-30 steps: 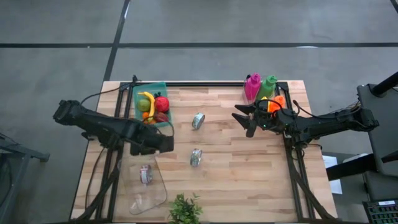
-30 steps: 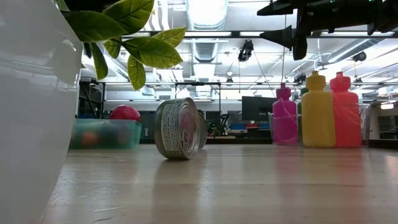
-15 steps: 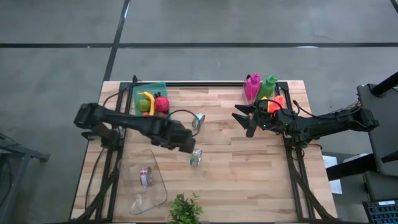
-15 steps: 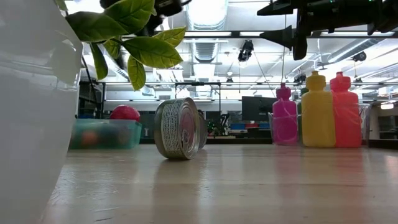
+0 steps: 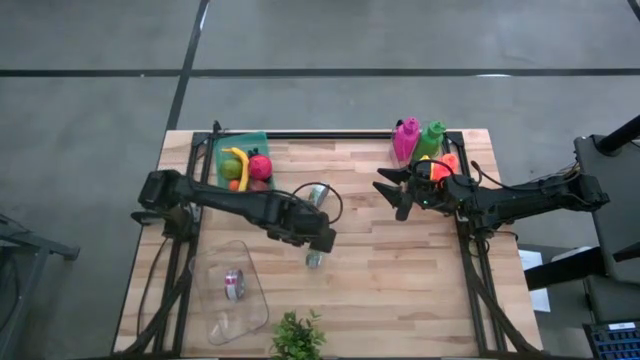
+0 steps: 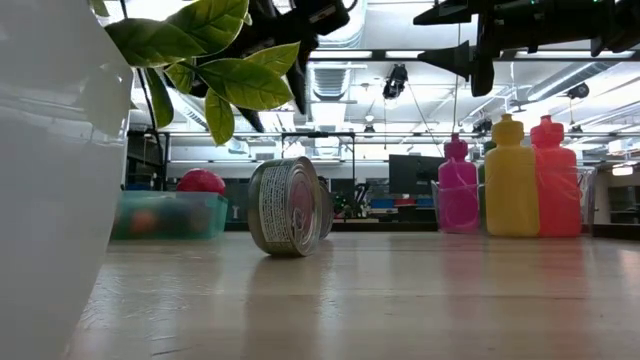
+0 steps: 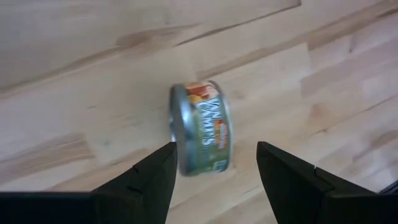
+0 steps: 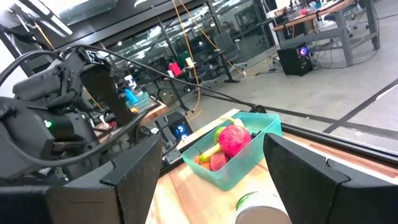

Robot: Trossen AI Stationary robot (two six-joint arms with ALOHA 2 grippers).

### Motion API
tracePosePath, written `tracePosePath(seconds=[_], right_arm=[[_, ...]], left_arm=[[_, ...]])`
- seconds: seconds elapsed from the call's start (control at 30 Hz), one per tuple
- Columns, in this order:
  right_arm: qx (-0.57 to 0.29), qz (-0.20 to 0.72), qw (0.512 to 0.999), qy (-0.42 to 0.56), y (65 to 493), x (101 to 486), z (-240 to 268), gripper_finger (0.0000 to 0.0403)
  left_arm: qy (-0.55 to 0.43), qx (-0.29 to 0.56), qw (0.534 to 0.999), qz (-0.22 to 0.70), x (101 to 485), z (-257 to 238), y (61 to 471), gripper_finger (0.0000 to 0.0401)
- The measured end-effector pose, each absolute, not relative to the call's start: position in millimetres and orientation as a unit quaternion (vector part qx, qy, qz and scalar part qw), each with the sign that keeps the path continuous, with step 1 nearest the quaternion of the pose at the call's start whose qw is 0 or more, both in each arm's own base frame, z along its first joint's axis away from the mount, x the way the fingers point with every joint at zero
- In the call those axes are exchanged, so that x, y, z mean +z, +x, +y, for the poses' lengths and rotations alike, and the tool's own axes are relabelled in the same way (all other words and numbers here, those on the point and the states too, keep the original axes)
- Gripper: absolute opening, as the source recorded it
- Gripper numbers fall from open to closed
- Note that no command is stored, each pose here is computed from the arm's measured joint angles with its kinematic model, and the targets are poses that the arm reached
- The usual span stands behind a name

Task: Pick & Place Food Item
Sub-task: Put the bottom green tuna can into the left transparent bin

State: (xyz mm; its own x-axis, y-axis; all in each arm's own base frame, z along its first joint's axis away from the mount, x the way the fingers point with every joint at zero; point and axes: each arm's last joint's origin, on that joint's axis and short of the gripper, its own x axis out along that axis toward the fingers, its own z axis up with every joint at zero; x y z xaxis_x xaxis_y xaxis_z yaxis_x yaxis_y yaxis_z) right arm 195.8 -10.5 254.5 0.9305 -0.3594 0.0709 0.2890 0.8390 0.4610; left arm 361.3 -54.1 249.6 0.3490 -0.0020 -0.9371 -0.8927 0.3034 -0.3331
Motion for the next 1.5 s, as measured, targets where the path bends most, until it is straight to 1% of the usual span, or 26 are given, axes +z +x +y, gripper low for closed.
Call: tracePosePath(seconds=[0.27,0.47,0.77,1.33,1.5], right_arm=[[-0.17,-0.073,0.956,0.227,196,254,-10,0.0276],[-0.172,-0.068,0.956,0.226,196,253,-11,0.0276],[-0.172,-0.068,0.956,0.226,196,253,-10,0.0276],[-0.172,-0.067,0.957,0.226,196,252,-10,0.0276],[-0.172,-0.067,0.957,0.225,196,252,-10,0.0276]], left_arm=[[-0.485,0.333,0.664,0.462,233,-57,374,0.0223],[-0.465,0.328,0.672,0.474,217,-58,382,0.0223],[-0.46,0.336,0.662,0.487,207,-59,383,0.0223],[-0.456,0.335,0.665,0.487,209,-57,382,0.0223],[-0.462,0.323,0.678,0.471,234,-52,377,0.0222]])
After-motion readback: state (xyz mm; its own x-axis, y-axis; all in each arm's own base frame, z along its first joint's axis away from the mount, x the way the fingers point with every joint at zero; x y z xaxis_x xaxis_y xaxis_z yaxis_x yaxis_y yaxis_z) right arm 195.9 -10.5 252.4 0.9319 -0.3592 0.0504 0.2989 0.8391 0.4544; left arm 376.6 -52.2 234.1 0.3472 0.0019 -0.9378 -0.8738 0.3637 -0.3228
